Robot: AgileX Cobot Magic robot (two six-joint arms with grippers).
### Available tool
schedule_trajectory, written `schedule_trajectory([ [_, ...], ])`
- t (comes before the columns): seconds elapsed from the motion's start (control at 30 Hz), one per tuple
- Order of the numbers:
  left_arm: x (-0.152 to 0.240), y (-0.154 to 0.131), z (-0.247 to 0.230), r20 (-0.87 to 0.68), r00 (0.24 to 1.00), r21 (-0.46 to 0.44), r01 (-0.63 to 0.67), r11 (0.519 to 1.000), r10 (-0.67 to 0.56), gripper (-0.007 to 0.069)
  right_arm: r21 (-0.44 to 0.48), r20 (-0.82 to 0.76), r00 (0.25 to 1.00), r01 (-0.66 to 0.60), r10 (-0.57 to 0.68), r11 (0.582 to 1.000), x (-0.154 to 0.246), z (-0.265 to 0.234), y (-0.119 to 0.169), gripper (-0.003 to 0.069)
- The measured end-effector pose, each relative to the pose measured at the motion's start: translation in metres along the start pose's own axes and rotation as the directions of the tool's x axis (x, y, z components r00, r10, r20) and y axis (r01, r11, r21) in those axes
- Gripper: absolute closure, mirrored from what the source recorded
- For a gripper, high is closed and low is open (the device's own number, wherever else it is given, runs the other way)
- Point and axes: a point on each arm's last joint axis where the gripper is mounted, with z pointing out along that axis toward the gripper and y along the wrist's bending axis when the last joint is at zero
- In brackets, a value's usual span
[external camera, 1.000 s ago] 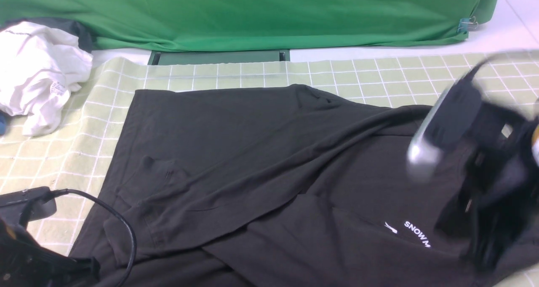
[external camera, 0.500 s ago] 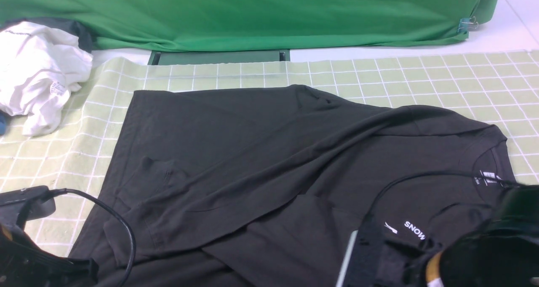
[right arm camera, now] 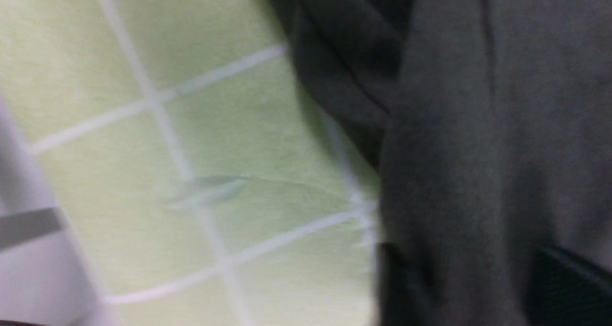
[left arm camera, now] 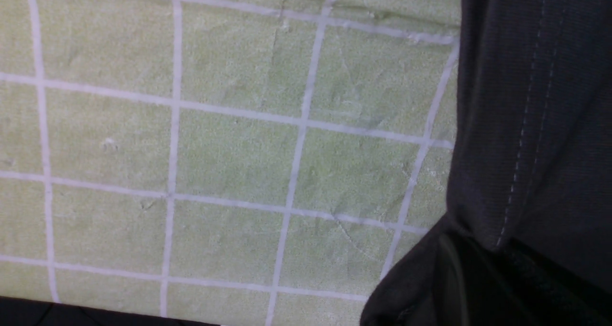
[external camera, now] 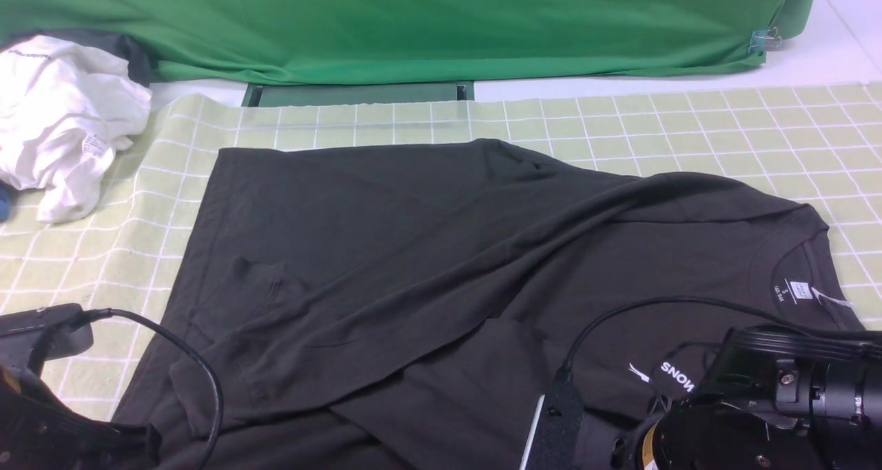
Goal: Fold a long-sleeved shirt over a green coffee tablecloth.
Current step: 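Grasp the near edge of the shirt at its hem and shoulder corners, then fold the black garment in half by bringing its near edge over to the far edge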
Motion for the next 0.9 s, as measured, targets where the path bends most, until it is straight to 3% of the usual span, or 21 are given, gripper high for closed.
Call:
schedule_trajectory([
  [0.03,0.0,0.0,0.0,0.003,1.0,0.001,0.0,1.0,0.0,0.0609,0.014,0.002,1.0,0.017,-0.017,1.0,0.0,-0.001,-0.001,0.0515],
  [0.1,0.0,-0.001,-0.003,0.022,1.0,0.009,0.001,1.0,-0.001,0.0609,0.025,0.007,1.0,0.029,-0.029,0.999,0.0,-0.004,-0.002,0.0601],
  [0.3,-0.015,-0.007,-0.026,0.131,0.991,0.059,0.01,0.998,-0.018,0.0609,0.105,0.055,0.998,0.01,-0.016,0.994,0.0,-0.028,-0.01,0.0613],
  [0.5,-0.057,-0.019,-0.062,0.273,0.961,0.102,0.012,0.995,-0.04,0.0609,0.245,0.203,0.979,-0.068,0.018,0.967,-0.012,-0.08,-0.05,0.0613],
  [0.67,-0.112,-0.031,-0.07,0.313,0.948,0.119,0.02,0.993,-0.056,0.0609,0.331,0.237,0.971,-0.069,-0.013,0.941,-0.026,-0.104,-0.096,0.0613],
  [0.9,-0.203,-0.032,-0.06,0.309,0.941,0.168,0.089,0.982,-0.138,0.0609,0.383,0.2,0.98,-0.071,-0.007,0.921,-0.059,-0.096,-0.172,0.0613],
])
